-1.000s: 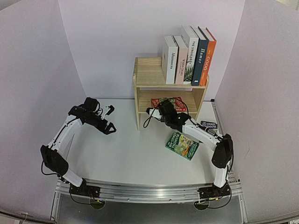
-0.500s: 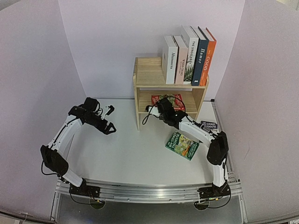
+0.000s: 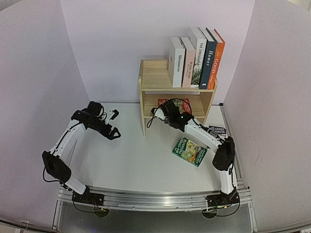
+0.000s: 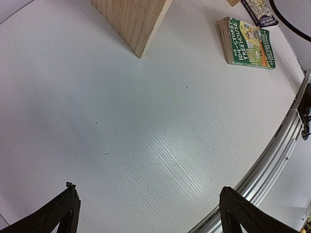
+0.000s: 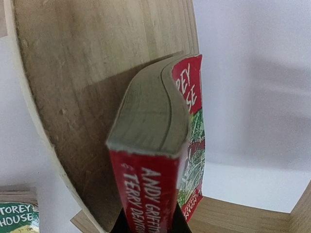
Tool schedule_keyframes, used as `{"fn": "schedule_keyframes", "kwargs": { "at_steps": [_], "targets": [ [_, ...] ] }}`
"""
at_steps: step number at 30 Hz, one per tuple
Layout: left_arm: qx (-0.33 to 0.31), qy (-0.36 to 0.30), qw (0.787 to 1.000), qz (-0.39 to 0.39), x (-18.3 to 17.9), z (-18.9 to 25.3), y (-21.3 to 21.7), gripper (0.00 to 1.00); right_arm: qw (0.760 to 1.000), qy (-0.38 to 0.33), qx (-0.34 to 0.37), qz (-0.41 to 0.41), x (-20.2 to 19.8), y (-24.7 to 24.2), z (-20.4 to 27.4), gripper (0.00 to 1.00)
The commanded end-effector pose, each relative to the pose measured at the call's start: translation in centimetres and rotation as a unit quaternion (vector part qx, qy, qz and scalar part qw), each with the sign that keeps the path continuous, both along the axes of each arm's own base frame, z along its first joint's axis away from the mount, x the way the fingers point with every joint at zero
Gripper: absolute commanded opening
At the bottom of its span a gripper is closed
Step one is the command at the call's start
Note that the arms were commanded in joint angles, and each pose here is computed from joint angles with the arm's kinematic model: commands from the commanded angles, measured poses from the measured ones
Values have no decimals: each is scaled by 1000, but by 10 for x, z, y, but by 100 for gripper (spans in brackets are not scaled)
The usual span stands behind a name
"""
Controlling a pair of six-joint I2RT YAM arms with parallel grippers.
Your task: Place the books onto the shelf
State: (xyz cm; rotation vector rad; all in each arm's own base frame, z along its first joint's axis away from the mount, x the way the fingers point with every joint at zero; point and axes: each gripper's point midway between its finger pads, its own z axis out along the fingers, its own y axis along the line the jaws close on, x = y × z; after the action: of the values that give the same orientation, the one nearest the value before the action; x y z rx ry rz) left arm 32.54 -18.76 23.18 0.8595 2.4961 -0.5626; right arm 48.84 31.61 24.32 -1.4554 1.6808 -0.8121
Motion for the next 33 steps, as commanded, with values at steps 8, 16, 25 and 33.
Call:
{"fn": "schedule_keyframes", "kwargs": {
  "at_steps": [8, 16, 25, 33],
  "targets": [
    [-9, -7, 1000, 0, 0, 4, -1, 100, 1000, 9, 11, -5, -5, 6, 4, 59],
    [-9, -5, 1000, -4, -3, 3, -1, 100, 999, 33, 18, 33, -22, 12, 1, 69],
    [-16, 1, 1000, -7, -5, 2, -4, 100, 995, 52, 57, 58, -38, 19, 10, 82],
    [-16, 3, 1000, -9, -7, 0, -3, 100, 991, 64, 104, 60, -57, 18, 22, 84]
  ]
}}
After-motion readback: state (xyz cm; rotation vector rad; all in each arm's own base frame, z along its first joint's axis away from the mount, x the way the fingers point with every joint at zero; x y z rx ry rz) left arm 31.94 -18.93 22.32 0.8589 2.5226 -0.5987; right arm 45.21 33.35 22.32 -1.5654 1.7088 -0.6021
